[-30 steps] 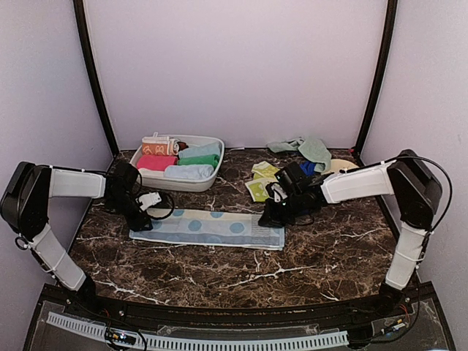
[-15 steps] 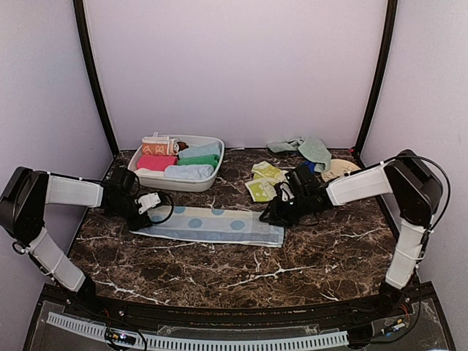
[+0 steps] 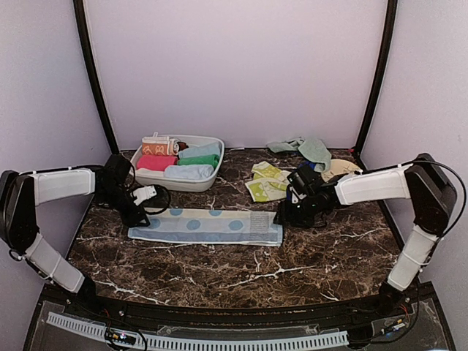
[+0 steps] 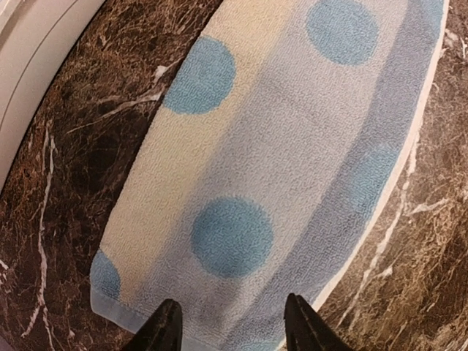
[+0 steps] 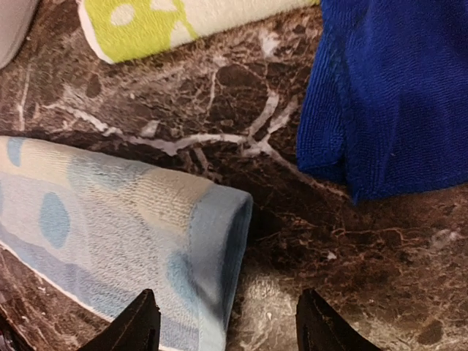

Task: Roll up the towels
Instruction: Smooth out the towel at the center of the board, then pick up the towel from the center of the board.

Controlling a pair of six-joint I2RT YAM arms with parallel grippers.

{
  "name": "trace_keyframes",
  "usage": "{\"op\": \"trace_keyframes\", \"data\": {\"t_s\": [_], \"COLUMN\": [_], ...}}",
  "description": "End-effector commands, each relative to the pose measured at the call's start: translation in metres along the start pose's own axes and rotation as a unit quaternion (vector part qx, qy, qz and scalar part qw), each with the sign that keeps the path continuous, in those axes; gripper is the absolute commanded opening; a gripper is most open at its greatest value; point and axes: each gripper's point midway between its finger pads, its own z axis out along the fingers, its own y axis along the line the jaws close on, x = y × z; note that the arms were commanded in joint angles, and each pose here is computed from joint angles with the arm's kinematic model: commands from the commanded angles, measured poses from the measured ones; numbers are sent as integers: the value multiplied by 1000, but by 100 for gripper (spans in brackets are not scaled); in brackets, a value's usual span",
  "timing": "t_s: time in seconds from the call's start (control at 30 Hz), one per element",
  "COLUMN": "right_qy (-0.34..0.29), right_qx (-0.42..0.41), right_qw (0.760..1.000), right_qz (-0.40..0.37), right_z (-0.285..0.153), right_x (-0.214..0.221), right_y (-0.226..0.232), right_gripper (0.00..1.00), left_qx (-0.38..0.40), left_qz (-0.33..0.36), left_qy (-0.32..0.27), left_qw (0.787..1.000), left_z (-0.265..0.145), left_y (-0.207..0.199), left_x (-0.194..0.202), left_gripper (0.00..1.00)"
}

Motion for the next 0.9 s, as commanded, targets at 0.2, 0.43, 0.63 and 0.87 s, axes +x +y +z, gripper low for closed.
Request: {"op": "trace_keyframes", "data": {"t_s": [0.2, 0.43, 0.63, 0.87], "right_qy": [4, 42, 61, 61], "right_qx": [23, -2, -34, -10], "right_qw": [998, 997, 994, 994], "right_qz": [-50, -65, -89, -86], "right_z": [30, 43, 42, 27], "right_x": [-13, 11, 27, 34], "right_y": [12, 20, 41, 27], "right_gripper": [61, 41, 32, 0], "left_qx": [-36, -31, -21, 3], "left_qz": [-49, -42, -38, -12], "left_qy": [72, 72, 84, 76], "left_qw": [995, 996, 995, 997], "left_z": [25, 41, 48, 35], "left_y": [41, 40, 32, 7], "left_x": [45, 56, 65, 68], "left_gripper": [49, 48, 46, 46]}}
